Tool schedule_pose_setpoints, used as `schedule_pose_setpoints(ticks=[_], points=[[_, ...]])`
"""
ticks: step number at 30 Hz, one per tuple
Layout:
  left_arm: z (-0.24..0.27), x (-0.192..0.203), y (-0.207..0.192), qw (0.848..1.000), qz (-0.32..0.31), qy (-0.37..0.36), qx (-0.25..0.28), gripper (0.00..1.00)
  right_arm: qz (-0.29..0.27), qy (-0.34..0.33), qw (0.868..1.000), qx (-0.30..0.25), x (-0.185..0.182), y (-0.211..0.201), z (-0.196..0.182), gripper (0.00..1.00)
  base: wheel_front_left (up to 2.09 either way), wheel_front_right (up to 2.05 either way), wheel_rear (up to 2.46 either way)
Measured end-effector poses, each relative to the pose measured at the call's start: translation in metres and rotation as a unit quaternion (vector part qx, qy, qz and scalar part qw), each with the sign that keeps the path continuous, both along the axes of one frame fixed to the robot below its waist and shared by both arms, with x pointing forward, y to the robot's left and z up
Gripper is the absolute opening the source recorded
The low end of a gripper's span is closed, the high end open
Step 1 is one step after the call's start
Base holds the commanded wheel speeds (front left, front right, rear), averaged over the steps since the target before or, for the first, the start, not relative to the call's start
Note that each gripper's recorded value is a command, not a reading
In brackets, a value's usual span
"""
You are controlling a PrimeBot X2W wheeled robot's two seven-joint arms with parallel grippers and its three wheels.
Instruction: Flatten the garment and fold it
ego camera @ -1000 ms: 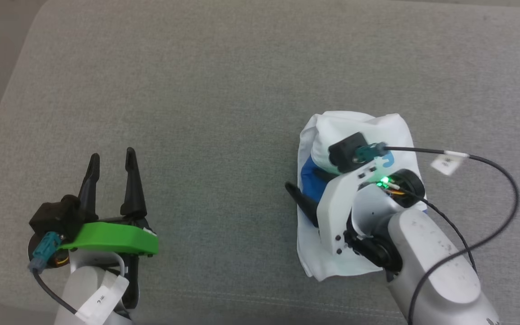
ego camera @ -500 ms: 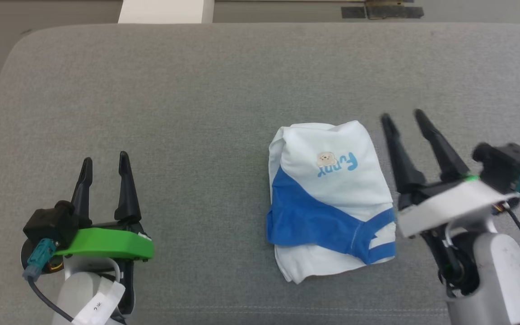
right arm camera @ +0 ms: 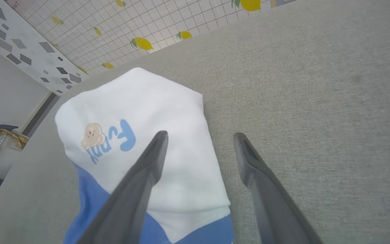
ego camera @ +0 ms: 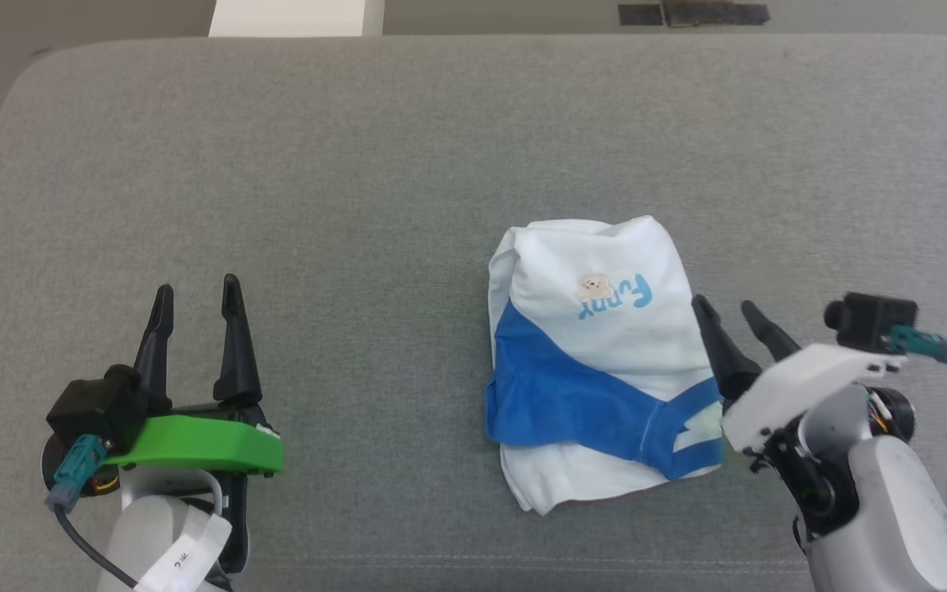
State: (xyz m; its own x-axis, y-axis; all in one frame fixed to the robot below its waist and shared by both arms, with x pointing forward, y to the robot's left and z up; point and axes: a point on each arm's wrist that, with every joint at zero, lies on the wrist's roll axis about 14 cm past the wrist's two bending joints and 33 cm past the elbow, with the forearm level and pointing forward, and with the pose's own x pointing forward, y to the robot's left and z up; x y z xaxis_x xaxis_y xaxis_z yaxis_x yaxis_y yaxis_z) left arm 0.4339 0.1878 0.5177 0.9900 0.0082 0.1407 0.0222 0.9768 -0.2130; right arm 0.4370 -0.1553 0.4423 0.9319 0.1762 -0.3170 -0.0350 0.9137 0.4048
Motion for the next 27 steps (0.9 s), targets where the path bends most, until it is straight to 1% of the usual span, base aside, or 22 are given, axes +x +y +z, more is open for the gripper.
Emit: schedule_pose_setpoints(ticks=[3, 6, 11, 13, 14, 15, 17, 24, 27], points=[[-0.005, 0.0, 0.003, 1.0, 0.004, 0.006, 0.001, 1.0, 0.018, 0.041, 0.999, 0.01, 0.005, 0.011, -0.016, 1.0, 0.0, 0.0, 0.0], [-0.009, -0.001, 0.006, 1.0, 0.008, 0.013, 0.002, 1.0, 0.04, 0.09, 0.995, 0.013, 0.004, 0.021, -0.036, 1.0, 0.0, 0.0, 0.0], [-0.016, -0.002, 0.011, 1.0, 0.015, 0.023, 0.004, 1.0, 0.069, 0.161, 0.985, -0.001, 0.001, 0.031, -0.063, 1.0, 0.0, 0.0, 0.0], [-0.019, -0.002, 0.012, 1.0, 0.016, 0.026, 0.004, 1.0, 0.073, 0.178, 0.981, -0.016, 0.002, 0.028, -0.068, 1.0, 0.0, 0.0, 0.0], [-0.02, -0.002, 0.013, 0.999, 0.017, 0.028, 0.004, 1.0, 0.076, 0.184, 0.98, -0.023, 0.005, 0.027, -0.069, 0.71, 0.0, 0.0, 0.0], [-0.021, -0.002, 0.013, 0.999, 0.017, 0.029, 0.004, 1.0, 0.075, 0.186, 0.979, -0.028, 0.007, 0.025, -0.069, 0.4, 0.0, 0.0, 0.0], [-0.022, -0.002, 0.013, 0.999, 0.018, 0.031, 0.004, 1.0, 0.073, 0.188, 0.979, -0.032, 0.011, 0.023, -0.069, 0.0, 0.0, 0.0, 0.0], [-0.023, 0.002, 0.009, 0.999, 0.011, 0.031, 0.002, 1.0, 0.074, 0.195, 0.977, -0.049, 0.012, 0.018, -0.067, 0.0, 0.0, 0.0, 0.0], [-0.023, 0.005, 0.004, 1.0, 0.005, 0.029, 0.001, 1.0, 0.084, 0.19, 0.975, -0.077, 0.013, 0.016, -0.061, 0.0, 0.0, 0.0, 0.0]])
